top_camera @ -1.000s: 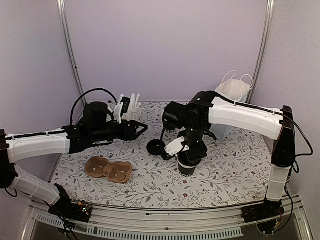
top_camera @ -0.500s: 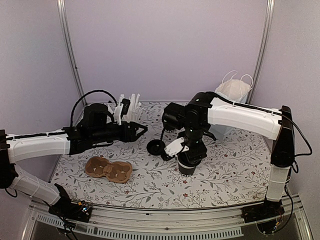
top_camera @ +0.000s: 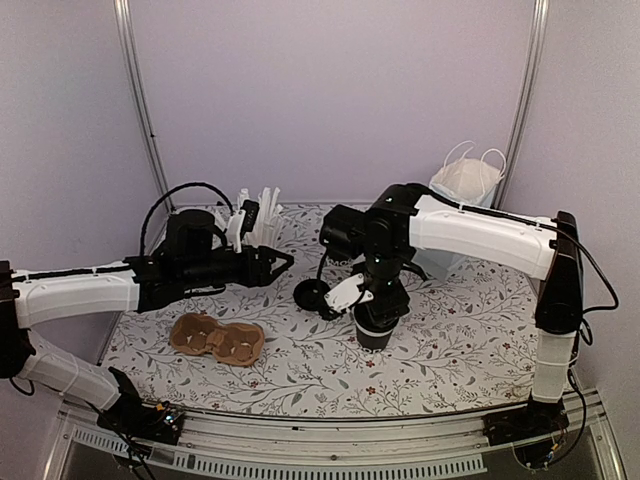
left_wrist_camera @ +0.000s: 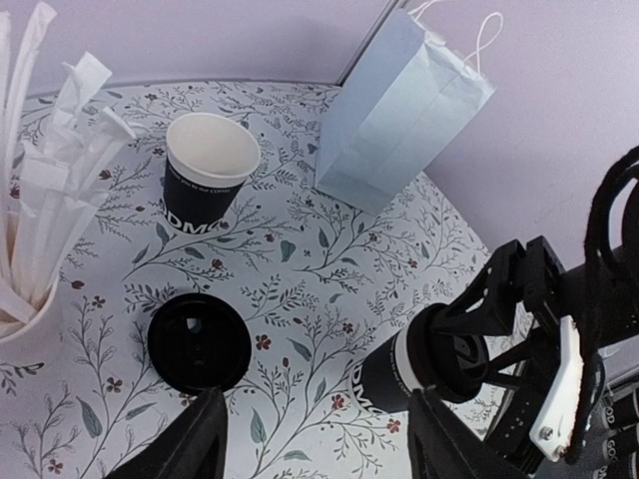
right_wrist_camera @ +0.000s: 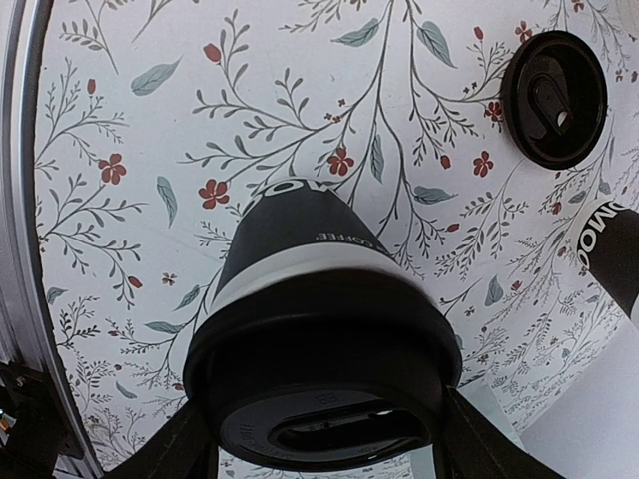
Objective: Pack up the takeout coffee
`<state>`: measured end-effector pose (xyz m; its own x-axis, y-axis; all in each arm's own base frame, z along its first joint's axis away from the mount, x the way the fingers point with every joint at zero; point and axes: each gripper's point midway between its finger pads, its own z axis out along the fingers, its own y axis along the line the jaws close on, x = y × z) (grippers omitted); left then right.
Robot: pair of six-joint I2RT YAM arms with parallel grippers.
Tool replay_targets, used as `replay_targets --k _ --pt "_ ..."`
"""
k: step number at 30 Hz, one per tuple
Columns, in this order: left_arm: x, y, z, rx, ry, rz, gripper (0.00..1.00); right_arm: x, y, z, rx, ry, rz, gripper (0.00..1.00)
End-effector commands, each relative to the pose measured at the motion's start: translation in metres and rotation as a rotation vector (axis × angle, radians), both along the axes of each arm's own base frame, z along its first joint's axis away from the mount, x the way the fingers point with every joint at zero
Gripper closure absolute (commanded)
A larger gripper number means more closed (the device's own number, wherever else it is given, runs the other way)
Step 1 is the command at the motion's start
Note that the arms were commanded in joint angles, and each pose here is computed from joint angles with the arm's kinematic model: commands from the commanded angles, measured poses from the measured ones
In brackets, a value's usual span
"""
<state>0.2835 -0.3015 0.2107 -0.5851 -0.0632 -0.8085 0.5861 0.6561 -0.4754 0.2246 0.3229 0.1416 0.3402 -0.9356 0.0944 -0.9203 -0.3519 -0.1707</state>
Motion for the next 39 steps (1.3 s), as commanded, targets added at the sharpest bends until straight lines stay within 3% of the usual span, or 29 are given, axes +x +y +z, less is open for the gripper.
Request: replay_targets --k 1,10,25,32,36,39 --pt "-0.003 0.000 0.007 -0.023 -0.017 -0.004 0.37 0.001 0.007 -0.001 0.001 -0.005 0.014 0.32" --pt "-0.004 0.001 0.006 -0.025 -0.014 -0.002 0.36 0.004 0.012 0.012 0.034 -0.029 0.010 0.16" --pt "-0.006 -0.012 0.006 -0.032 0.022 -0.037 0.35 -0.006 -0.003 0.035 0.098 -0.026 -0.018 0.13" --pt "-0.013 -0.041 -0.001 0.000 0.055 -0.096 0.33 -0.003 -0.017 0.062 0.321 0.116 -0.133 0.13" --pt "-0.016 -0.063 -0.012 0.007 0.098 -0.148 0.33 0.003 -0.019 0.085 0.633 0.165 -0.178 0.12" --pt "-0.016 -0.078 -0.019 -0.001 0.128 -0.181 0.33 0.006 -0.035 0.089 0.770 0.198 -0.272 0.12"
